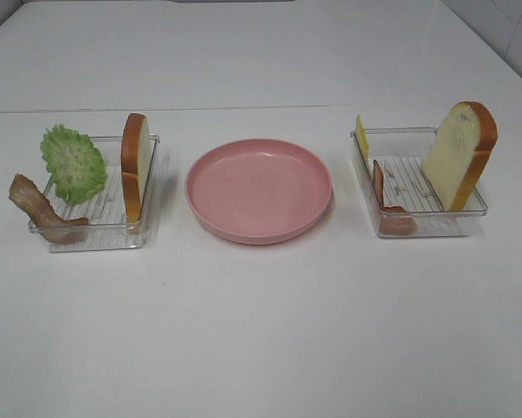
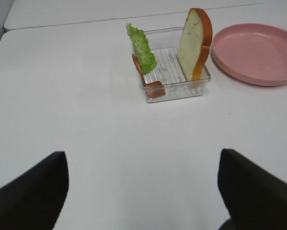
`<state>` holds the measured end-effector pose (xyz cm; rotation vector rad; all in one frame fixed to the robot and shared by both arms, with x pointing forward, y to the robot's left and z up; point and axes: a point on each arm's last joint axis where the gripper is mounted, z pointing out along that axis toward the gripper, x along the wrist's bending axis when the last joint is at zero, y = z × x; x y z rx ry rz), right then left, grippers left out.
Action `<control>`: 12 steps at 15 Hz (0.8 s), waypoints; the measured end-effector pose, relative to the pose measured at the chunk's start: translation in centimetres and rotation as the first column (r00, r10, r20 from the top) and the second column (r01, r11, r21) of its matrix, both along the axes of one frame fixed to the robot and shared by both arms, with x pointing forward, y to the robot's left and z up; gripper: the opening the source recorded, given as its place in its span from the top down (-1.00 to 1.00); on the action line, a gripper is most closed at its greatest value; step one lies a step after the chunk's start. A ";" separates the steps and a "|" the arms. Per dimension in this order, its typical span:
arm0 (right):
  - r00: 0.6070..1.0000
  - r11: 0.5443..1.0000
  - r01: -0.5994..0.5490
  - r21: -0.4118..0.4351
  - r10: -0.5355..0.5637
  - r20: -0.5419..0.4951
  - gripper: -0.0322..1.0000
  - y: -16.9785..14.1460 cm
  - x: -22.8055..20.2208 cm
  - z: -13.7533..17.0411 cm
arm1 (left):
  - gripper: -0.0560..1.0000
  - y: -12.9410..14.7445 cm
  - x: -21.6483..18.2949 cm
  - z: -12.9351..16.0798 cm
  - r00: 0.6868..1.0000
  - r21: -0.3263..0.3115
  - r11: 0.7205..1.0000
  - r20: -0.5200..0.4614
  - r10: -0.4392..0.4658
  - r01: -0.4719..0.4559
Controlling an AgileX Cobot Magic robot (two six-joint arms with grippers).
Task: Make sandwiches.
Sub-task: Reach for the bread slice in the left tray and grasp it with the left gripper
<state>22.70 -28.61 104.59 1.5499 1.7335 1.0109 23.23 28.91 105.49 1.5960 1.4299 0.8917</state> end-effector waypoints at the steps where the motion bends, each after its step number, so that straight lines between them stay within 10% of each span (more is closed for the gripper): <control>1: 1.000 1.000 0.000 0.000 0.000 0.000 -0.63 0.0 0.0 0.0 | -0.62 0.0 0.0 0.0 1.000 0.000 1.000 0.000 0.000 0.000; 12: 1.000 1.000 0.000 0.000 0.000 0.000 -0.63 0.0 0.0 0.0 | -0.62 0.0 0.0 0.0 1.000 0.000 1.000 0.000 0.000 0.000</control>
